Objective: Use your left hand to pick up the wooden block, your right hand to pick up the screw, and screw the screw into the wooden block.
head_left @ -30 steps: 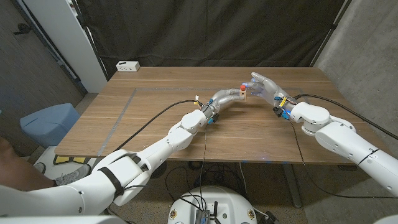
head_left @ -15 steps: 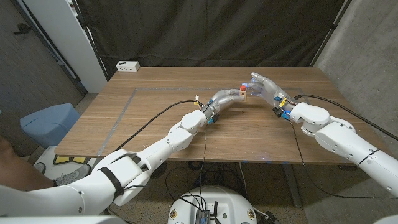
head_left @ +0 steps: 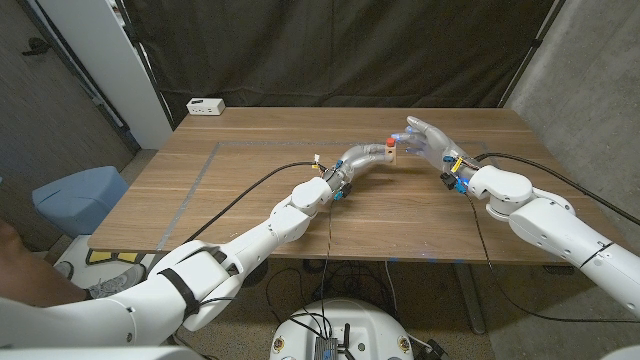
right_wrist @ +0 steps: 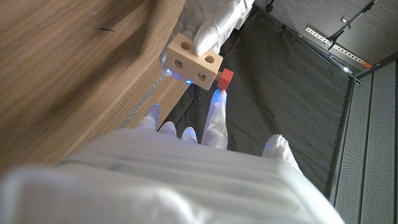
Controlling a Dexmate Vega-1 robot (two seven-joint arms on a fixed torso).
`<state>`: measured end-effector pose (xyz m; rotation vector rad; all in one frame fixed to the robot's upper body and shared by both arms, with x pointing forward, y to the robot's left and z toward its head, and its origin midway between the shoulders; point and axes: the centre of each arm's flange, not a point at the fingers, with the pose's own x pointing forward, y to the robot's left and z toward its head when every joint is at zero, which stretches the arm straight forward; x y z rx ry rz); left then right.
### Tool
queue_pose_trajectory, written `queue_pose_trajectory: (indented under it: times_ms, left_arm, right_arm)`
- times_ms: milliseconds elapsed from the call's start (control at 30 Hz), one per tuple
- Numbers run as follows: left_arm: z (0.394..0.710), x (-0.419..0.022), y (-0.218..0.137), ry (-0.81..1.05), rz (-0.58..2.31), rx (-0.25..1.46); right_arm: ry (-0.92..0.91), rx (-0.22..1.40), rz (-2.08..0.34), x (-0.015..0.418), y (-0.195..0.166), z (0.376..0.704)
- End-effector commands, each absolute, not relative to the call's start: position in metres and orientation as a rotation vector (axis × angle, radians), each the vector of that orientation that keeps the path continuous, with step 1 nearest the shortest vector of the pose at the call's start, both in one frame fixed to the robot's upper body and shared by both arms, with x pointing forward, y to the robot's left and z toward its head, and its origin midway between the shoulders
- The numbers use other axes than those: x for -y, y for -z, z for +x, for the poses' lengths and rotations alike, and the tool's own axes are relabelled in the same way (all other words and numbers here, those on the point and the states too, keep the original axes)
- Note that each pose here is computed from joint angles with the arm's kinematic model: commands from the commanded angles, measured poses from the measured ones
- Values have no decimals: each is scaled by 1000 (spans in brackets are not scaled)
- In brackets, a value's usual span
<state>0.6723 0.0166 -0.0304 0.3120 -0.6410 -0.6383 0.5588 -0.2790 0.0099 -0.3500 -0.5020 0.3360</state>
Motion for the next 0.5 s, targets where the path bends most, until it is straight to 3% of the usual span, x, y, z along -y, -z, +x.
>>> queue_pose_trajectory:
  times_ms: [33, 500]
  left_arm:
    - [672, -16, 29, 641, 313, 646]
    - [670, -14, 31, 642, 312, 646]
  right_arm:
    - [-324, 503, -343, 281, -8, 555]
    - [-304, 506, -342, 283, -5, 548]
